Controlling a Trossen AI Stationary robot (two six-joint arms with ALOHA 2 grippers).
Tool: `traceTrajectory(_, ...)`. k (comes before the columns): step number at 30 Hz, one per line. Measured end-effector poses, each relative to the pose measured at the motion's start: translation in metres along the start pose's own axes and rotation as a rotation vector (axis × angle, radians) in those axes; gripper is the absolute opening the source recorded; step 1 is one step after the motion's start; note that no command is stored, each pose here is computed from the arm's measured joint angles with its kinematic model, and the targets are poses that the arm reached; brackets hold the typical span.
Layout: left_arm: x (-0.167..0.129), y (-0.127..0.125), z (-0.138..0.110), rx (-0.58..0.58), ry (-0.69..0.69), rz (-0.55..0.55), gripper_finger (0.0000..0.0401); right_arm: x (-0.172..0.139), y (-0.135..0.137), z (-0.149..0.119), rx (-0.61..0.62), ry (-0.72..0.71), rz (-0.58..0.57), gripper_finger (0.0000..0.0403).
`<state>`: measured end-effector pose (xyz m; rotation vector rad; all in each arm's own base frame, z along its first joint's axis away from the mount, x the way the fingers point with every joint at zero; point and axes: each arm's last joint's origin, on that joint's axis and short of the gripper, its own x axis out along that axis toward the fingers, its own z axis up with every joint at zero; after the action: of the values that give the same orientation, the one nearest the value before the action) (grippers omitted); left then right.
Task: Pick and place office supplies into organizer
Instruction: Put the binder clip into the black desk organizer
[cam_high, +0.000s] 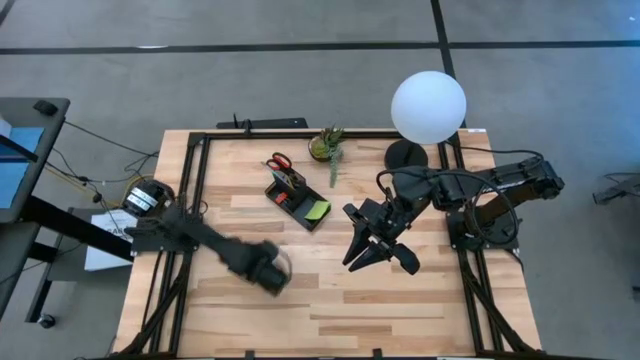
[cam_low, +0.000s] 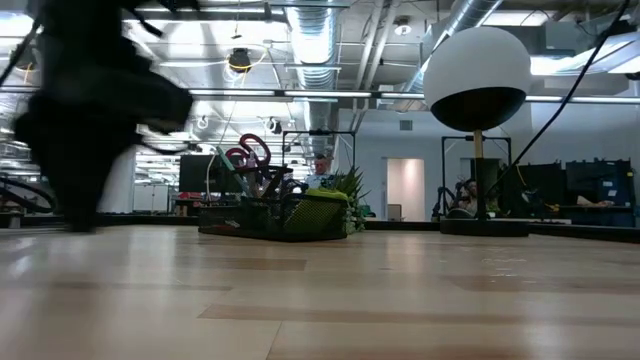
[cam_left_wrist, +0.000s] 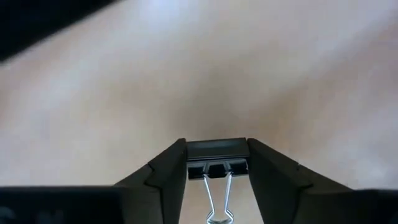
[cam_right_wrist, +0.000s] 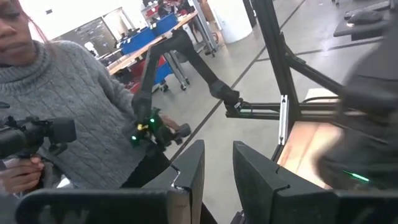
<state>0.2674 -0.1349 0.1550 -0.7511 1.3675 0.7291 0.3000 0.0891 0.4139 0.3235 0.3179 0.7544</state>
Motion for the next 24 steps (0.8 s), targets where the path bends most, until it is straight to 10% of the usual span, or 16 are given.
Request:
traceTrajectory(12,-0.003,0.056,0.137,0.171,-0.151,0.180,0.0131,0.007,0.012,-0.004,0.031,0.020,0.042,0.0076)
traceTrajectory(24,-0.036,0.055,0.178,0.357,-0.331,0.268,0.0131,0.004,0.008,-0.003,0.021,0.013,0.027,0.0076)
